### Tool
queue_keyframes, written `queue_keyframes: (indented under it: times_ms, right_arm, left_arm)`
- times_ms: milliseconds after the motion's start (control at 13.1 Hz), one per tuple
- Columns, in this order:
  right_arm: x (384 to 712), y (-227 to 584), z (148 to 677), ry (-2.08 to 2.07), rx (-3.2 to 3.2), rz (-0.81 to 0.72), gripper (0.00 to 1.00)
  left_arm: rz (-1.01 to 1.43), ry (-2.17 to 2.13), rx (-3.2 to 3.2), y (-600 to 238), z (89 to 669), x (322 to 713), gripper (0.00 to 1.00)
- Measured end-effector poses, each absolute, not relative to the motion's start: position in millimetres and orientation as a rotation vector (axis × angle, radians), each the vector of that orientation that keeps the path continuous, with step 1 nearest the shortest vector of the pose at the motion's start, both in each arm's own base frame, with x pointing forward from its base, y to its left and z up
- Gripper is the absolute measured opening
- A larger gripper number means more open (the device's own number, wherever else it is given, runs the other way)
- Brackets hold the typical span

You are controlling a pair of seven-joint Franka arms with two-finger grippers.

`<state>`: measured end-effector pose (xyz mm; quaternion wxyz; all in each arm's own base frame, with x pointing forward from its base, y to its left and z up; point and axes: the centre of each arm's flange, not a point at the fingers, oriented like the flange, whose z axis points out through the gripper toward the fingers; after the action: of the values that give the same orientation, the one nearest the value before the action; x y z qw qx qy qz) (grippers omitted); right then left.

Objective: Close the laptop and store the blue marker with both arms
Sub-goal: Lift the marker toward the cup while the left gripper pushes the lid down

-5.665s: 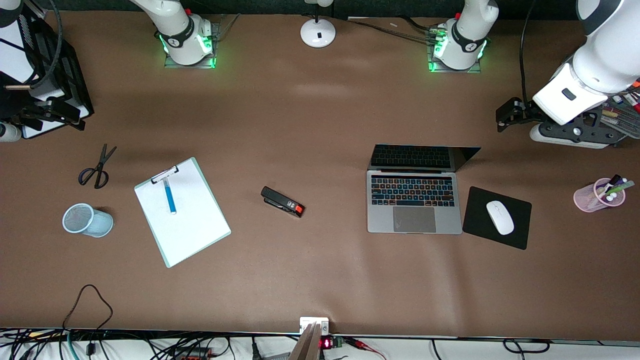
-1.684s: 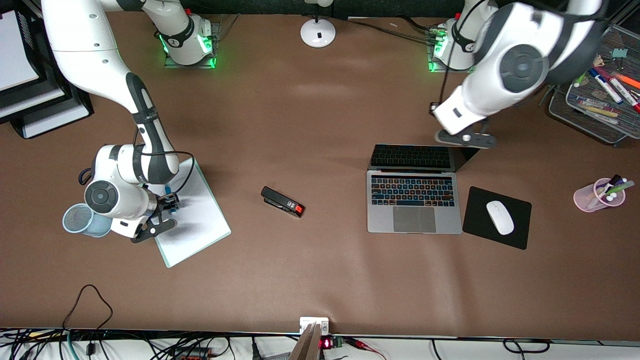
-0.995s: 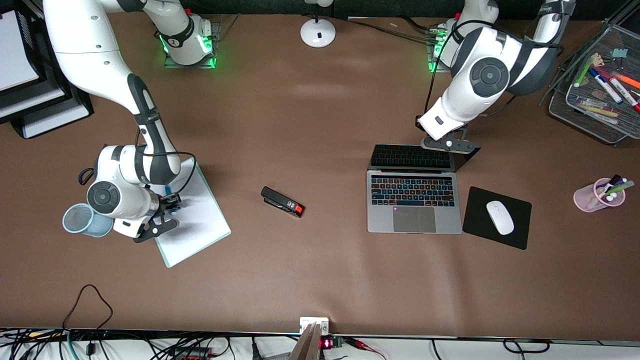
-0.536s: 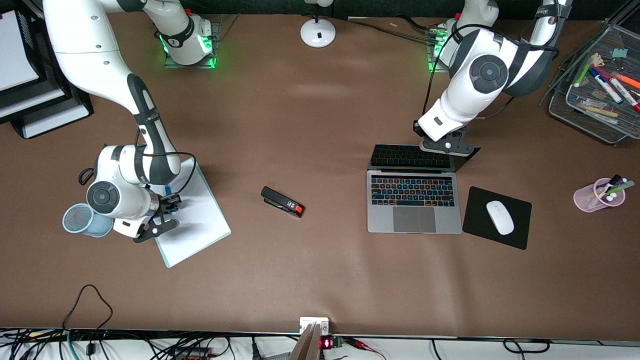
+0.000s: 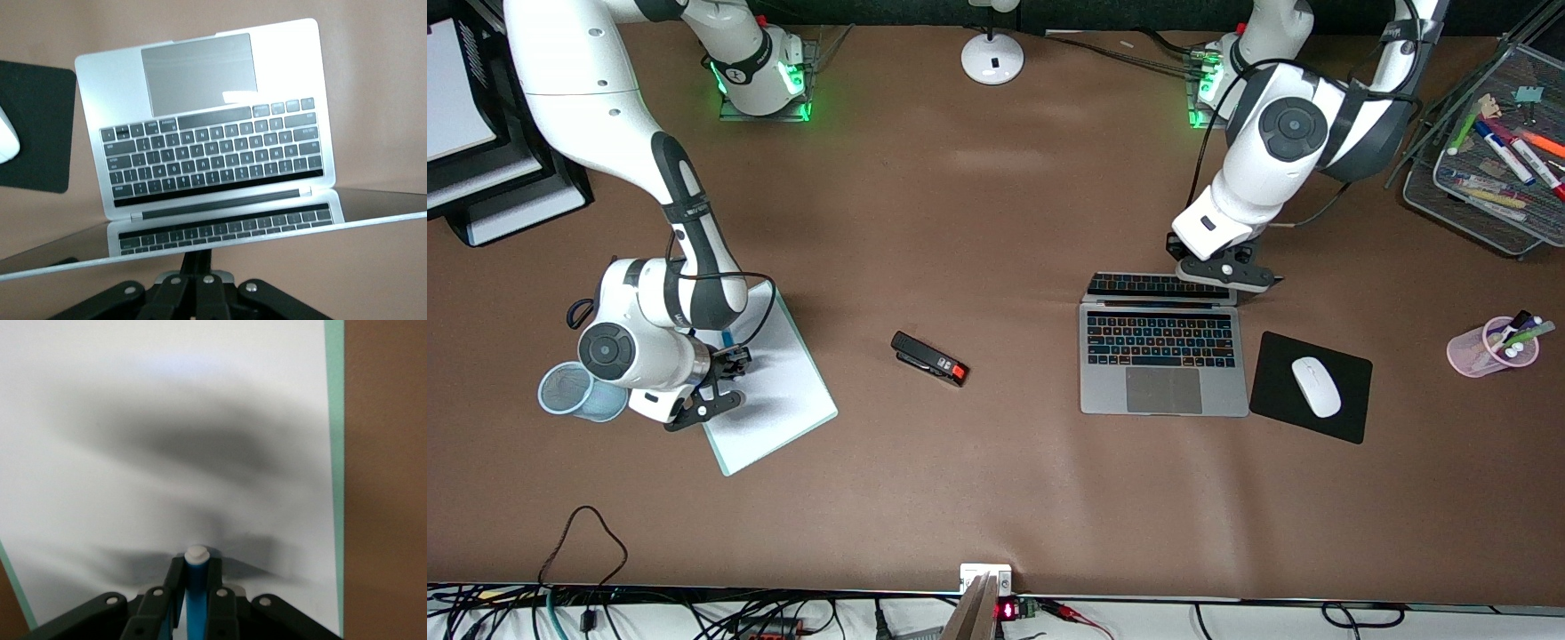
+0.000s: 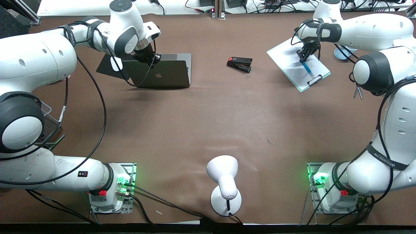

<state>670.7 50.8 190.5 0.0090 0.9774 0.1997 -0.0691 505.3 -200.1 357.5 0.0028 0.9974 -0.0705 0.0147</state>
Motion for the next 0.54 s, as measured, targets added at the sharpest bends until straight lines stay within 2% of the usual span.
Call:
queue_keyframes:
  times_ms: [230,536]
  right_arm:
    - [684,49,212,0.616,3.053,-0.14,0.17]
    - [709,32,295,0.579,3.062,0.0,0.17]
  left_arm:
    - [0.06,-0.198,3.111,-197,353,525,0.01]
    - [0.065,-0.185,3.087,-199,345,547,0.01]
